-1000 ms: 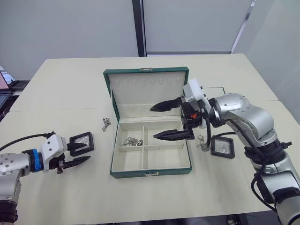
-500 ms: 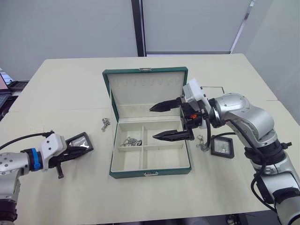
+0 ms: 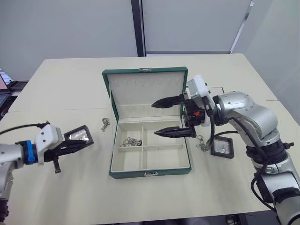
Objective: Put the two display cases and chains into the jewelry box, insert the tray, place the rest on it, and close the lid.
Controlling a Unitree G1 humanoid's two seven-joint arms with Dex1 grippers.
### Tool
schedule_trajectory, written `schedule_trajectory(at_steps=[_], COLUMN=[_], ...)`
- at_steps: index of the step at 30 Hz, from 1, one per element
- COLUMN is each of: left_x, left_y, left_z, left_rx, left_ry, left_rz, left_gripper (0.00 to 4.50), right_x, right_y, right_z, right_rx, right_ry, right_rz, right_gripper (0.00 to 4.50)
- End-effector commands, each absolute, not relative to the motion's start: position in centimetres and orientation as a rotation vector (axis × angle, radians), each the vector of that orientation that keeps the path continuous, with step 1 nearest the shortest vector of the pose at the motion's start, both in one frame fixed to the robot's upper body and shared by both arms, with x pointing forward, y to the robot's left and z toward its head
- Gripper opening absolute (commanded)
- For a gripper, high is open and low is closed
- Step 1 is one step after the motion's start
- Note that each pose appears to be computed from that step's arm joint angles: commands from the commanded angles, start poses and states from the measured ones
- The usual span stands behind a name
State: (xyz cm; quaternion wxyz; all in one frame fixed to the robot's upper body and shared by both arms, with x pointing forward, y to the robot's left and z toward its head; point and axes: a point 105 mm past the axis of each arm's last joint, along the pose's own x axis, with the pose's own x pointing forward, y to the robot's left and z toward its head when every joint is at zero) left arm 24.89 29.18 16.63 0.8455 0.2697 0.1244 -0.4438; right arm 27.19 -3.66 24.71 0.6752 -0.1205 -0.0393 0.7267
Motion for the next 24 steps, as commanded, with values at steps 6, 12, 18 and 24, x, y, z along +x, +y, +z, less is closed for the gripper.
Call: schedule_trajectory(at_steps=[6,12,18,24], left_x=[22.6,23.3,25.1,27.5], left_y=[24.0,20.2,17.0,13.9], left_z=[22.1,23.0,22.9,21.8], left_rx=[0.538,0.554,0.560,0.597], left_ry=[0.242,0.205,0.187,0.184], left_rz=[-1.087,-1.156,-1.249,-1.311], left_gripper=[0.02,0.02,0.02,0.02], right_x=[26.9,26.9,26.4,26.3], right_y=[-6.5,-9.5,-11.0,-11.6], right_z=[26.6,26.0,25.6,24.4], right_rx=[-0.274,-0.347,-0.367,-0.384], right_ry=[-0.153,-0.086,-0.068,-0.041], right_rz=[1.572,1.475,1.383,1.293], right_gripper=[4.50,4.50,4.50,4.50])
